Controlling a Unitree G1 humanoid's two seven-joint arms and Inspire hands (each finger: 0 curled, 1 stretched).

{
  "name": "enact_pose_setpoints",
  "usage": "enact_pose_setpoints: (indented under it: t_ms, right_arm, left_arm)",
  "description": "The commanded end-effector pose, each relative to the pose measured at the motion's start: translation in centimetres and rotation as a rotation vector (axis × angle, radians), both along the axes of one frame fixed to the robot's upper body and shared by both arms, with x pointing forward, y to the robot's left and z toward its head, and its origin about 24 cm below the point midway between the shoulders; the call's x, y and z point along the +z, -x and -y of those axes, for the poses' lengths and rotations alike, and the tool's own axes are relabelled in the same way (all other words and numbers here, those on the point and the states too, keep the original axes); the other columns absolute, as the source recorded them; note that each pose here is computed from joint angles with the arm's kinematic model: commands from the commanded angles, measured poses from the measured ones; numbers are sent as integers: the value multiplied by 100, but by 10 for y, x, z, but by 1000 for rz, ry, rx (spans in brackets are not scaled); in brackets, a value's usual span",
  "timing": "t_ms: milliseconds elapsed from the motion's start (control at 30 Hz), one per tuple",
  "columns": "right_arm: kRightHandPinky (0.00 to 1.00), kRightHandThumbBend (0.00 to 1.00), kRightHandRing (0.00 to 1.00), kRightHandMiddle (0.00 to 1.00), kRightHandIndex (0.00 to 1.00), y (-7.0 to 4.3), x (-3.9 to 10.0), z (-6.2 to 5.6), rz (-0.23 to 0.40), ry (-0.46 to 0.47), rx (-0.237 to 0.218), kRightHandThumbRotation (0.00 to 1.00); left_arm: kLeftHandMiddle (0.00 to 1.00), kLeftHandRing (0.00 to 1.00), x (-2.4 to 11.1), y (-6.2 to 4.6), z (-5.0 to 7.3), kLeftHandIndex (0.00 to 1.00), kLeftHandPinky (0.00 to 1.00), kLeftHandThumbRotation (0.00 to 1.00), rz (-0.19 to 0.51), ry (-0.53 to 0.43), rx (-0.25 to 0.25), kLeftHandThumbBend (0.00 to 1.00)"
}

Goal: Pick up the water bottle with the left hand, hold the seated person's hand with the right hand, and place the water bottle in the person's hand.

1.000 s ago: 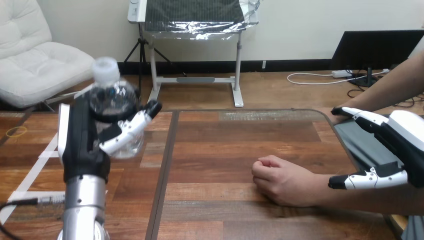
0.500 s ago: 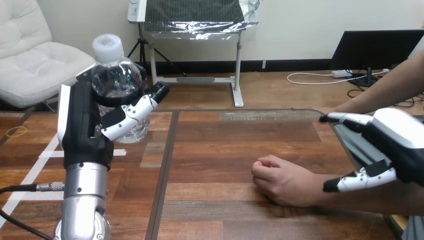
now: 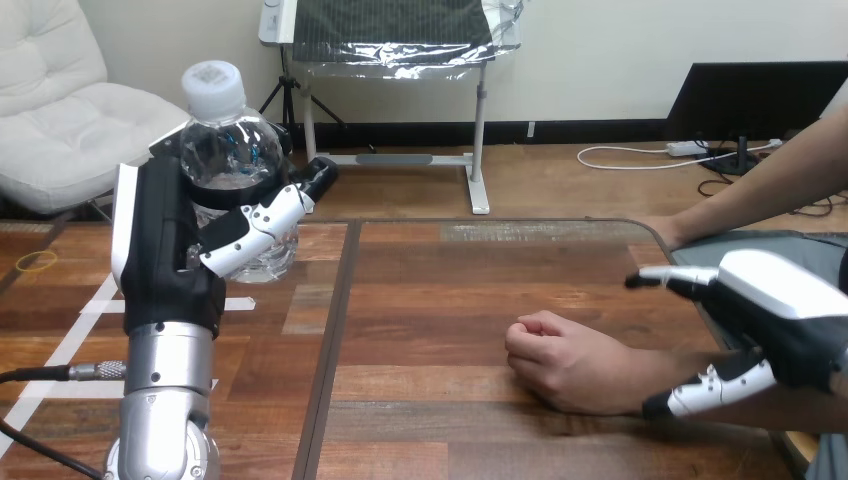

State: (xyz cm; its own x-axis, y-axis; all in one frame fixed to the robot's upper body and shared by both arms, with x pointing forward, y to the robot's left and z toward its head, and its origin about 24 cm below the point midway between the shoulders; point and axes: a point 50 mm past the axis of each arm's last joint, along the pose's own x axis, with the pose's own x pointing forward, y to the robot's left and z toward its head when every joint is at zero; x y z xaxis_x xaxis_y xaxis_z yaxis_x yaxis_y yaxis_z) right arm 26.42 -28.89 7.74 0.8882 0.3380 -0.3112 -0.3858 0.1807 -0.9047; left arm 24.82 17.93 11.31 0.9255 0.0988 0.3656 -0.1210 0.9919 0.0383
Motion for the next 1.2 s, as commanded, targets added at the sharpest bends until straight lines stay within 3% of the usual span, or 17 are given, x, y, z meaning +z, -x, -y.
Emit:
enact_pose_setpoints:
  t_ms: [0, 300, 900, 1167]
  right_arm:
    - [88, 100, 89, 90, 88, -15, 21, 4, 47, 50, 2, 42]
    - [90, 100, 90, 91, 89, -16, 15, 3, -15, 94, -10, 39]
    - [89, 100, 89, 90, 88, -19, 5, 3, -59, 136, -21, 42]
    - [88, 100, 88, 88, 88, -21, 0, 4, -73, 163, -27, 38]
  left_arm:
    - [34, 29, 24, -3, 4, 41, 22, 0, 111, 2, -20, 57]
    - [34, 29, 24, -3, 3, 41, 22, 0, 120, 22, -29, 57]
    - [34, 28, 23, -3, 1, 41, 22, 0, 122, 23, -32, 56]
    - [33, 28, 22, -3, 1, 41, 22, 0, 118, 38, -34, 56]
